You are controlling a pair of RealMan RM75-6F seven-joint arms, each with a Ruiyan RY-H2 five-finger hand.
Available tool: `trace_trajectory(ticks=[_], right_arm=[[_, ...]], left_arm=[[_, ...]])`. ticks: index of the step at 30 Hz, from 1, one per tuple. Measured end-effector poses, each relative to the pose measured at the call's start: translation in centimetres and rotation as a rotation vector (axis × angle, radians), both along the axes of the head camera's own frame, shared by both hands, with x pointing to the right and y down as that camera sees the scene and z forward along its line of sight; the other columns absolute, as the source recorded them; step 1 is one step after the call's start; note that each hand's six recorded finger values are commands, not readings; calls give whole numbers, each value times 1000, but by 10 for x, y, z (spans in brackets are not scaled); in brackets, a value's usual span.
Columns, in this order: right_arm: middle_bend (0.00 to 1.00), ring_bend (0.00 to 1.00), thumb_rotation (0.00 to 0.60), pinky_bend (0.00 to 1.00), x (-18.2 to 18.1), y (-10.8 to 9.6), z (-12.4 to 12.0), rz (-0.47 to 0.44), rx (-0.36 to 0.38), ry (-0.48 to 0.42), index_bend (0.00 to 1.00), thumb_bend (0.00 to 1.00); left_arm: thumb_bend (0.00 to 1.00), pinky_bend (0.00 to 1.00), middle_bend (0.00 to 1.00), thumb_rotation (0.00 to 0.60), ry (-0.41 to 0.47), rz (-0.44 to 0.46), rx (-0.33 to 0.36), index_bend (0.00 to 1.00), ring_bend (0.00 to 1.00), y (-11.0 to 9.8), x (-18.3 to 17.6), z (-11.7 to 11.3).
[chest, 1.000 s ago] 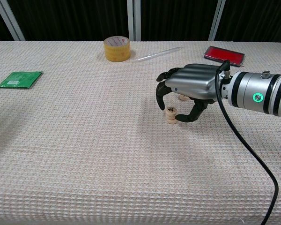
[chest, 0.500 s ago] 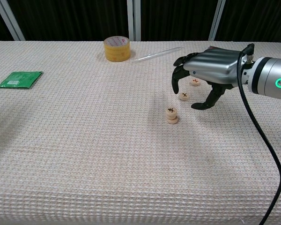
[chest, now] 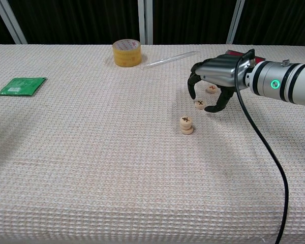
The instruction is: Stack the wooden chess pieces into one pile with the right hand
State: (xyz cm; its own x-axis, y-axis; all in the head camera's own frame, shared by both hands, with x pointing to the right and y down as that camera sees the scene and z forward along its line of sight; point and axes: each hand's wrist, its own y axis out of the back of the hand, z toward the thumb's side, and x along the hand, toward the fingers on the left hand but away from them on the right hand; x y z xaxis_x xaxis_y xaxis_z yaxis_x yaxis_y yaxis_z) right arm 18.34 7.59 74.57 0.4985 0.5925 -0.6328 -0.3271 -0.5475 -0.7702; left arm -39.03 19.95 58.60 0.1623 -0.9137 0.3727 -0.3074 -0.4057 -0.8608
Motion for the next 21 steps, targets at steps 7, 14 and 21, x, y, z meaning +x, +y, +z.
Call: trace_trajectory(ticks=[7,14,21], right_arm=[[249,30,600,106,3,-3,6,11,2,13,413,268],[252,30,600,105,3,-5,12,19,-1,19,417,269],[285,31,600,106,0,-6,15,20,4,10,512,331]], left_arm=[[54,214,182,600,3,-2,-2,237,162,0,0,2],[55,214,182,600,2,-2,-5,237,162,-1,-1,3],[54,214,181,600,1,-7,-6,237,162,0,-2,3]])
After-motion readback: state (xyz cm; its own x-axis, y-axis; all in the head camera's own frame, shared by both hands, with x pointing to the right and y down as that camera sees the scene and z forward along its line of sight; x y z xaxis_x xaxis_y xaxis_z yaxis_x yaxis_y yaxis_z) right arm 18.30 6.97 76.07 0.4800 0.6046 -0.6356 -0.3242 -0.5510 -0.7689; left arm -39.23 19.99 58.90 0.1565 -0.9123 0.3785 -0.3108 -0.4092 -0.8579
